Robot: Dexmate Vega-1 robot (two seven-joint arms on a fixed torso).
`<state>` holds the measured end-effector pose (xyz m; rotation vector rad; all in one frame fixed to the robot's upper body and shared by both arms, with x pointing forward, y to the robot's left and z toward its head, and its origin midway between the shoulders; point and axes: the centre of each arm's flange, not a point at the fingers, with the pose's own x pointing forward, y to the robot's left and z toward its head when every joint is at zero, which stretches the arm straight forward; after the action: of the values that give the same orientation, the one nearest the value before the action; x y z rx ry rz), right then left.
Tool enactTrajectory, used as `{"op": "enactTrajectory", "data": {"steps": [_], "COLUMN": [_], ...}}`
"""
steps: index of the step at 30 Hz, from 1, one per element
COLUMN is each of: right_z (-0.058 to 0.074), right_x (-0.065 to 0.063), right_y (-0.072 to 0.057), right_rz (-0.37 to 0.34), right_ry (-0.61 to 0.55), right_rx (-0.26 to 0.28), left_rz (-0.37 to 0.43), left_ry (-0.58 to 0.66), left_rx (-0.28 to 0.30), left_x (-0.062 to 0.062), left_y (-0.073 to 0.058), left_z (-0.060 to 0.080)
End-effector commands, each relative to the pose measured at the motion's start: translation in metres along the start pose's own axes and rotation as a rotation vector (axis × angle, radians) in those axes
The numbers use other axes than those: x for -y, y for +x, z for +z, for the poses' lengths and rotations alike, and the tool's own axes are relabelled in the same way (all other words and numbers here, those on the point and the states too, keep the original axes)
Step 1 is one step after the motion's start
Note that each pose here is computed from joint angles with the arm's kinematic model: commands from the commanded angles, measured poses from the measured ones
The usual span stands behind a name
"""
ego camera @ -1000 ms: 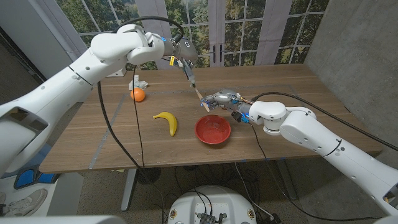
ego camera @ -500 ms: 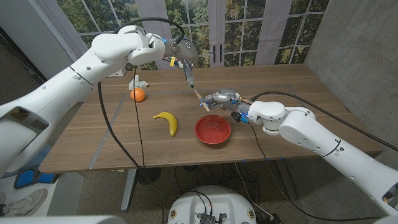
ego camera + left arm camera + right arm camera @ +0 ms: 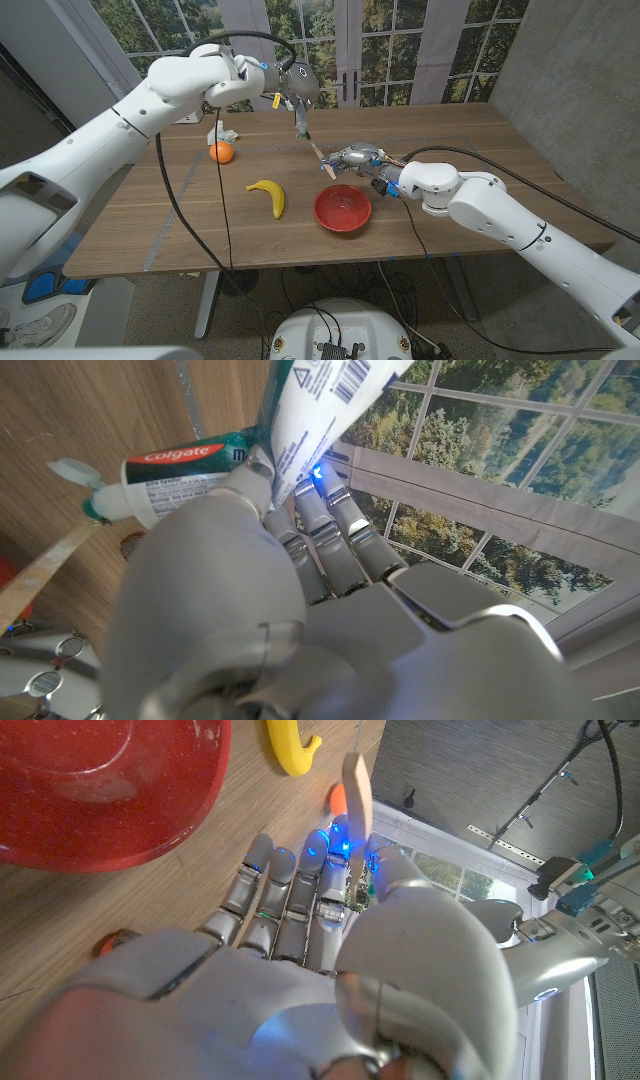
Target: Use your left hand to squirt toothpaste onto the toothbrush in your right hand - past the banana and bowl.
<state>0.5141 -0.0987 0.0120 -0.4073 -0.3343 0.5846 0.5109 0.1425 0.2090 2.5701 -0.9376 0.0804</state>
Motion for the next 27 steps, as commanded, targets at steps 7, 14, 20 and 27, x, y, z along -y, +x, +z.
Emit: {"op": "enactTrajectory", "data": {"steps": [7, 14, 20, 27], "right_z": [0.003, 0.004, 0.002, 0.001], "right_x": [0.000, 0.005, 0.012, 0.021], "right_y": [0.004, 0.003, 0.004, 0.001], "right_rz": [0.052, 0.058, 0.069, 0.051], "right_ry": [-0.014, 0.004, 0.030, 0.053], "right_rx": [-0.012, 0.004, 0.022, 0.043], "left_rz": [0.049, 0.021, 0.009, -0.003], "left_ry": [-0.010, 0.002, -0.003, 0.005], "left_rx": [-0.004, 0.008, 0.015, 0.011], "left_x": [0.004, 0.004, 0.004, 0.007], "left_y": [0.003, 0.005, 0.006, 0.008], "left_z": [0.003, 0.001, -0.001, -0.002]}}
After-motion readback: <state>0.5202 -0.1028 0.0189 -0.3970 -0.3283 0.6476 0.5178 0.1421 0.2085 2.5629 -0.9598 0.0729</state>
